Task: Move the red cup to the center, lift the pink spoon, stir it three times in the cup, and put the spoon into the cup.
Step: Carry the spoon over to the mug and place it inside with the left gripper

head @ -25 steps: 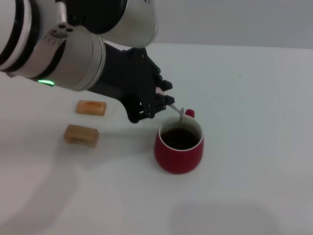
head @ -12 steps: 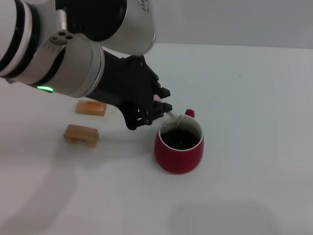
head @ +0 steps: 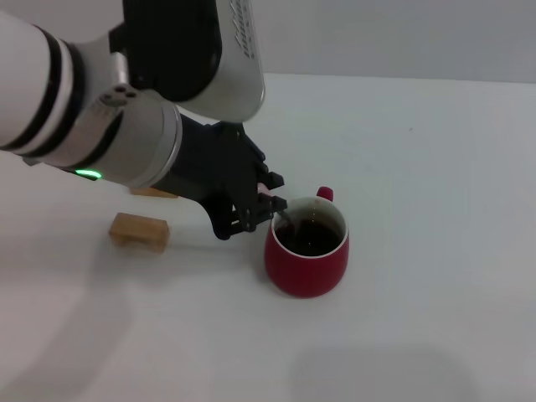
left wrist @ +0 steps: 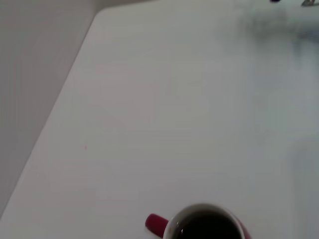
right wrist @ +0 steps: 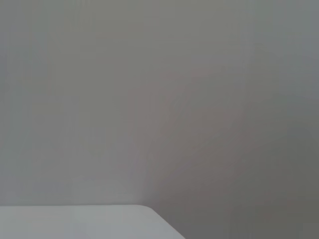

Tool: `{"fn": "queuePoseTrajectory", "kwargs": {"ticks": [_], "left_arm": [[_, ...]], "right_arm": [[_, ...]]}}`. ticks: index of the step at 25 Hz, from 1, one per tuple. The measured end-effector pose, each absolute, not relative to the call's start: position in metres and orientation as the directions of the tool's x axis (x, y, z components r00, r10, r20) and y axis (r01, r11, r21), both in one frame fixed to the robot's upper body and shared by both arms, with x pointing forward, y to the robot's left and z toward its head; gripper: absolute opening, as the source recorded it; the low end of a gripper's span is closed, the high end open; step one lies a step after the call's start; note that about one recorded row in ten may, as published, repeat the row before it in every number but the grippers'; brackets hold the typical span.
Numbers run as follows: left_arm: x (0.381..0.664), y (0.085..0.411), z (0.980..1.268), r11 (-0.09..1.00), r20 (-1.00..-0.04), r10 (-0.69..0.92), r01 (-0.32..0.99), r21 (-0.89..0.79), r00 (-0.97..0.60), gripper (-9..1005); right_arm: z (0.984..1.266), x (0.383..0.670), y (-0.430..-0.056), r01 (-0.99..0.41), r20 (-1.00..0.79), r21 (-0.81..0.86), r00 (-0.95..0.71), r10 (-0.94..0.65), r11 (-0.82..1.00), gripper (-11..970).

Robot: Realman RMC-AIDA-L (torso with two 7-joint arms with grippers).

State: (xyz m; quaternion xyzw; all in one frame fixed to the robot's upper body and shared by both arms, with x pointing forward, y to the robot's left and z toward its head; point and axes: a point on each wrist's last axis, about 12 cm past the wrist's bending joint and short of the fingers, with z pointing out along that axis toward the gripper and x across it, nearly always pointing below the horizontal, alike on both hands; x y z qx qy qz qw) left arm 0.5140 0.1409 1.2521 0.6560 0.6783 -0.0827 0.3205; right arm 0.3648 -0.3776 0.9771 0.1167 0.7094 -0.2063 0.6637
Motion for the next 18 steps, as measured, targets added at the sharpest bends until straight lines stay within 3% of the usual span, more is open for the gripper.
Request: {"fn": "queuePoseTrajectory", "kwargs": {"ticks": [18], "left_arm": [[0.536,0.134,1.221,0.141,-0.509,0.86,0.948,0.286,0.025,149]], "right_arm": [[0.977,0.36,-0.376,0.438,-0.99,-0.138,-0.088,-0.11,0.888,0]]}}
